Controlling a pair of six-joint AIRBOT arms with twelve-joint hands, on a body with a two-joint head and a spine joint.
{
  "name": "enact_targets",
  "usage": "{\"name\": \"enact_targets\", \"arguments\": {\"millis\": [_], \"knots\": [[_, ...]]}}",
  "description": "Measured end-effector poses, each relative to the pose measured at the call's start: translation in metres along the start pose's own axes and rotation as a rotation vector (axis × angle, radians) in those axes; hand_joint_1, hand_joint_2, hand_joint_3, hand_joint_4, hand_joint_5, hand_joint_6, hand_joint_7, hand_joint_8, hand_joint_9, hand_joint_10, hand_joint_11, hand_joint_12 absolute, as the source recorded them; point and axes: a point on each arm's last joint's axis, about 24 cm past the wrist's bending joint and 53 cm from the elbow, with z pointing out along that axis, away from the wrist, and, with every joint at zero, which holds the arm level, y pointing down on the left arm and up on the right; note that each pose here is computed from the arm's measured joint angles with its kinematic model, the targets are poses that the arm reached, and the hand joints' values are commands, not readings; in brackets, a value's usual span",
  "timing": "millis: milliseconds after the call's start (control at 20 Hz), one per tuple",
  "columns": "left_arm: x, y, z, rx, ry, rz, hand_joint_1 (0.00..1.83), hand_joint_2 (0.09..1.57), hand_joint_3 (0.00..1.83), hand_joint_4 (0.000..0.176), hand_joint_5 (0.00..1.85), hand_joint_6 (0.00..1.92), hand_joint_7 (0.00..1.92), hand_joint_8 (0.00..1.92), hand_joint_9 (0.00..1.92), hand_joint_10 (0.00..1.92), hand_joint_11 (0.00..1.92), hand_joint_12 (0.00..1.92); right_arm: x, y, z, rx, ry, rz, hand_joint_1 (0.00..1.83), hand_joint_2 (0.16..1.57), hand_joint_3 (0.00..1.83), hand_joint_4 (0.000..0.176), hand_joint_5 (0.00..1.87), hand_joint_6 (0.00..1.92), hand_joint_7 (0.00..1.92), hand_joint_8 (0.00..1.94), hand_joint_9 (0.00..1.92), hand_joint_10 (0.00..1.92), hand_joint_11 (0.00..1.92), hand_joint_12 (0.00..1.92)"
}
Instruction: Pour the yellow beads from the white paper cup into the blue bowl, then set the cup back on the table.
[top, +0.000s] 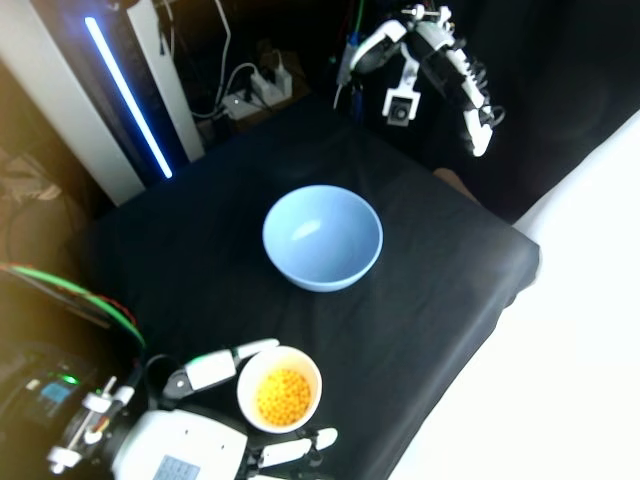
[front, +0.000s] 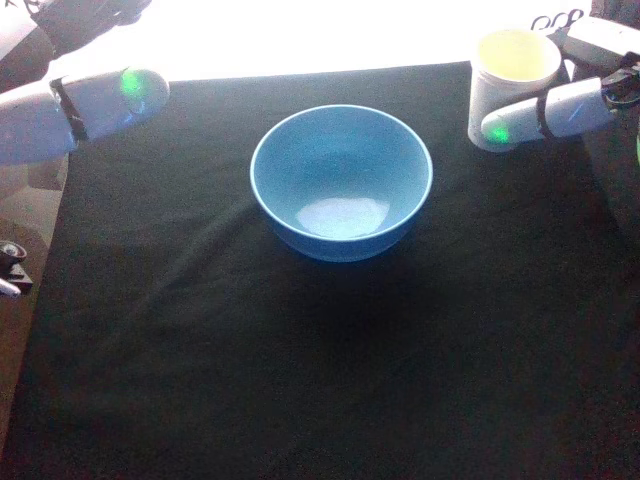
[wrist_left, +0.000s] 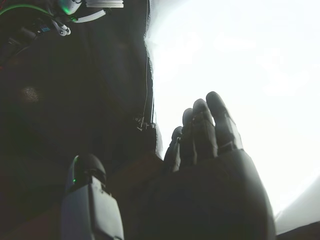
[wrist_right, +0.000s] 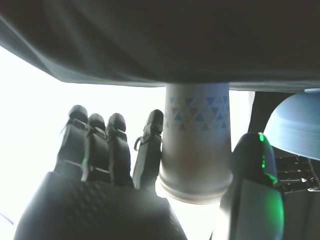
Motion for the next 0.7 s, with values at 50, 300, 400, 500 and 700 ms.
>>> {"name": "enact_targets", "arguments": {"millis": [50, 300, 400, 500, 700], "knots": [[0.0002, 0.0000, 0.0000, 0.000, 0.000, -0.001, 0.19, 0.99, 0.01, 0.080, 0.01, 0.00, 0.20, 0.00, 0.25, 0.00, 0.00, 0.62, 0.0000, 0.0000, 0.0000, 0.000, 0.000, 0.000, 0.77, 0.91, 0.01, 0.088, 0.64, 0.01, 0.23, 0.00, 0.03, 0.00, 0.00, 0.00], [0.0002, 0.0001, 0.0001, 0.000, 0.000, -0.002, 0.21, 0.97, 0.00, 0.069, 0.00, 0.00, 0.20, 0.00, 0.26, 0.00, 0.00, 0.60, -0.0008, 0.0000, -0.0001, 0.000, -0.001, -0.002, 0.74, 1.00, 0.00, 0.088, 0.88, 0.01, 0.45, 0.01, 0.23, 0.02, 0.00, 0.76], [0.0003, 0.0001, 0.0001, 0.000, 0.000, -0.002, 0.22, 0.97, 0.00, 0.063, 0.00, 0.00, 0.20, 0.00, 0.26, 0.00, 0.00, 0.62, -0.0010, 0.0007, -0.0001, -0.003, -0.001, -0.001, 0.69, 1.04, 0.00, 0.002, 0.81, 0.00, 0.43, 0.00, 0.24, 0.01, 0.00, 0.92], [0.0003, 0.0001, 0.0001, 0.000, 0.000, -0.002, 0.24, 0.95, 0.00, 0.082, 0.00, 0.00, 0.20, 0.00, 0.25, 0.00, 0.00, 0.64, -0.0017, 0.0013, -0.0001, -0.005, -0.002, -0.003, 0.67, 1.14, 0.00, 0.038, 0.87, 0.01, 0.44, 0.00, 0.19, 0.00, 0.00, 0.52], [0.0030, 0.0001, 0.0005, 0.002, 0.001, -0.008, 0.22, 0.95, 0.00, 0.078, 0.00, 0.00, 0.19, 0.00, 0.24, 0.00, 0.00, 0.54, -0.0023, 0.0014, -0.0004, -0.005, -0.002, -0.004, 0.61, 1.17, 0.00, 0.051, 0.87, 0.00, 0.36, 0.00, 0.13, 0.00, 0.00, 0.15]]}}
